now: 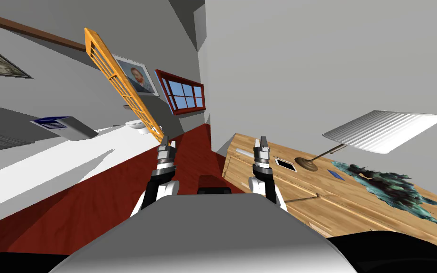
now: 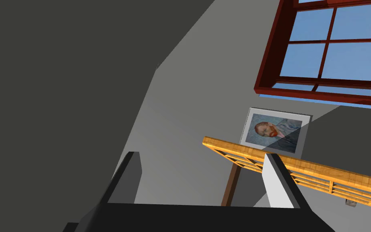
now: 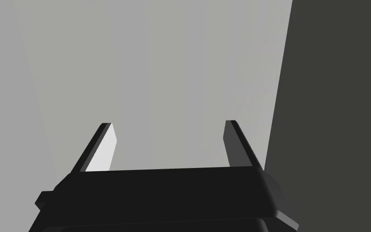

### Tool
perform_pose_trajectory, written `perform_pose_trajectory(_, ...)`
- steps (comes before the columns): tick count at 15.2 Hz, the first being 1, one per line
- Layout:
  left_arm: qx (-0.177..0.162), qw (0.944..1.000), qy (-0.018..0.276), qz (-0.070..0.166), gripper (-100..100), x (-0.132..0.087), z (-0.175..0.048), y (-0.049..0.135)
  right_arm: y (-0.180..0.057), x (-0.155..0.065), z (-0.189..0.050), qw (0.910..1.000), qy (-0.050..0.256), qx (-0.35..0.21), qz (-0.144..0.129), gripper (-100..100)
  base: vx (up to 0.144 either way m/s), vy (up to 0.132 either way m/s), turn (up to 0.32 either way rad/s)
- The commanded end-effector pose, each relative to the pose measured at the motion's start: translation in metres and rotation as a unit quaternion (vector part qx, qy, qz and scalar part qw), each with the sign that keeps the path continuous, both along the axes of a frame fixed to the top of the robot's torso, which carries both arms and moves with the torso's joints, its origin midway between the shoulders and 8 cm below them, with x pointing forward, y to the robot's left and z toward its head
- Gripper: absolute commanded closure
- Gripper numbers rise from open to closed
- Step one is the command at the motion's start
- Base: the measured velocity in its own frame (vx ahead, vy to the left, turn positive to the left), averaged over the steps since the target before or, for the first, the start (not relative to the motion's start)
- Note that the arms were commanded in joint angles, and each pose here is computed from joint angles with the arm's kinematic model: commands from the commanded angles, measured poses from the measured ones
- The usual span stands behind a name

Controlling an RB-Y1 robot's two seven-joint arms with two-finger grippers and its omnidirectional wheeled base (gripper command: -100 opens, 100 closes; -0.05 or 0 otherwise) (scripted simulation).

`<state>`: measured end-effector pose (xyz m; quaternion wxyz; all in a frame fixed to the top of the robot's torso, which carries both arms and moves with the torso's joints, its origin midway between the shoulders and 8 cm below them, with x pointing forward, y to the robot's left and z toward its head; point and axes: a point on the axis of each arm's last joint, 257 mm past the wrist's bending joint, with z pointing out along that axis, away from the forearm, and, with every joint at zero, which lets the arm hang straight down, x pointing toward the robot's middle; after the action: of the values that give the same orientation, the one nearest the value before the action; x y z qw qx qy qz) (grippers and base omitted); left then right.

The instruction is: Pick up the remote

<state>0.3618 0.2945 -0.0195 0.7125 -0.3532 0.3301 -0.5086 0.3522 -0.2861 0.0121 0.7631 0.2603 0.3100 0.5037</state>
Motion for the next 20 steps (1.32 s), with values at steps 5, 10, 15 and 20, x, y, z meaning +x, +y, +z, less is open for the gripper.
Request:
perform_pose_trajectory(5, 0.000, 1.0000, 0.000, 0.000, 0, 0.000, 0.000, 0.000, 0.013, 0.006, -0.004, 0.9986, 0.010, -0.045, 0.027, -100, 0.032, 0.030, 0.046)
perform_pose_trajectory(10, 0.000, 1.0000, 0.000, 0.000, 0, 0.000, 0.000, 0.000, 0.027, 0.013, -0.013, 0.9937, 0.021, -0.095, 0.056, -100, 0.039, 0.048, 0.064)
perform_pose_trajectory(15, 0.000, 1.0000, 0.000, 0.000, 0, 0.000, 0.000, 0.000, 0.037, 0.019, -0.023, 0.9865, 0.033, -0.139, 0.079, -100, 0.045, 0.072, 0.077)
perform_pose_trajectory(20, 0.000, 1.0000, 0.000, 0.000, 0, 0.000, 0.000, 0.000, 0.045, 0.025, -0.036, 0.9763, 0.047, -0.185, 0.101, -100, 0.051, 0.076, 0.084)
